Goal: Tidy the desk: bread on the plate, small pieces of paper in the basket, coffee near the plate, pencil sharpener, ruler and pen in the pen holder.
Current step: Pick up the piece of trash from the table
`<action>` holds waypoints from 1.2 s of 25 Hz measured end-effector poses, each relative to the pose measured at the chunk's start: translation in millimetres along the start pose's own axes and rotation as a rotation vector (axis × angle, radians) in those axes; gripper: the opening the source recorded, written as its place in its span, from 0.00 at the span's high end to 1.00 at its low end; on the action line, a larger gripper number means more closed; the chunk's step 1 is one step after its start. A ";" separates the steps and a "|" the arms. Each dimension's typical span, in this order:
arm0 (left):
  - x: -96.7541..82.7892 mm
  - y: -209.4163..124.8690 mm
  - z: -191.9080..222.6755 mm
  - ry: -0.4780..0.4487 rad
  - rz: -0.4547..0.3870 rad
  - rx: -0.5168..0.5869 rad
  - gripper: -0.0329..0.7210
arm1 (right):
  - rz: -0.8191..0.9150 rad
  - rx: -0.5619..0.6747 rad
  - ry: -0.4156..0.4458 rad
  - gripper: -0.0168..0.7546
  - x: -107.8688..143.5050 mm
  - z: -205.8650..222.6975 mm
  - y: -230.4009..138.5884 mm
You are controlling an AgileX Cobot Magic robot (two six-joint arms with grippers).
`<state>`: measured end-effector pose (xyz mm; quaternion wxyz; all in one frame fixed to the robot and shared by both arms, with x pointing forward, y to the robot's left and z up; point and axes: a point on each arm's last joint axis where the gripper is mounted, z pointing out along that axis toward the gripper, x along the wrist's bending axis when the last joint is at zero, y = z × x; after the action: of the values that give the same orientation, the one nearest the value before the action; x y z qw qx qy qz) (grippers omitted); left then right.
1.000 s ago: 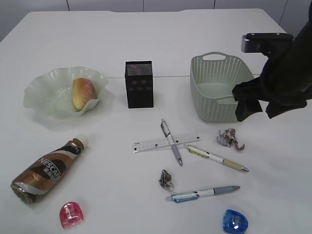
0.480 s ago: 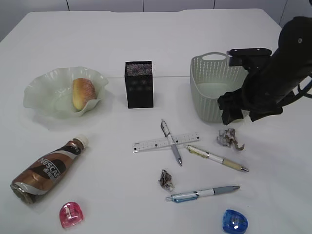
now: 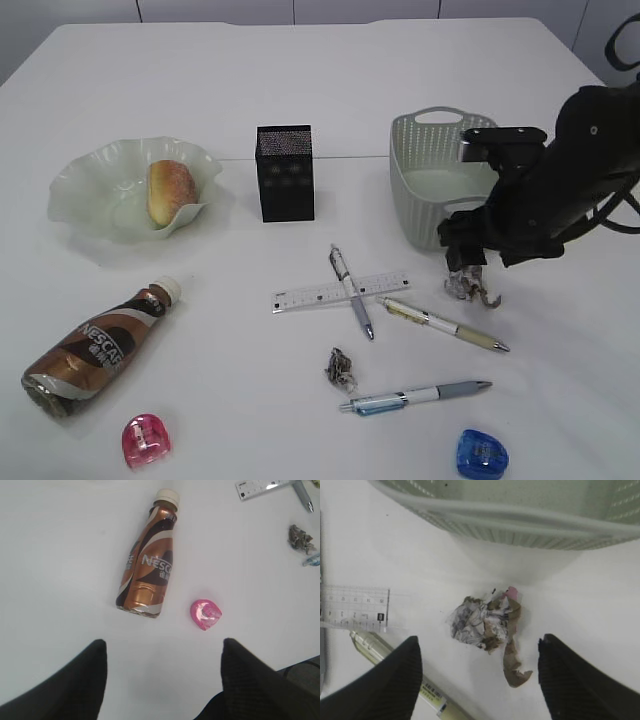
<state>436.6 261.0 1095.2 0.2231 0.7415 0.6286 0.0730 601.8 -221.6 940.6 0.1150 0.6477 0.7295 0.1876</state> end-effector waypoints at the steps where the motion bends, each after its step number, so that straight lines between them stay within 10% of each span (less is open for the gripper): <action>1: 0.0 0.0 0.0 0.000 0.000 0.000 0.27 | 0.007 -0.012 0.003 0.29 0.0 1.5 -1.3; 30: 0.2 1.5 0.0 0.002 0.000 -0.016 0.27 | 0.046 -0.112 -0.003 0.29 -4.2 40.1 -12.6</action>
<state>438.0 261.0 1095.8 0.2285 0.7396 0.6282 0.0787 607.5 -221.9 898.8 0.1478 0.6570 0.7026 0.2298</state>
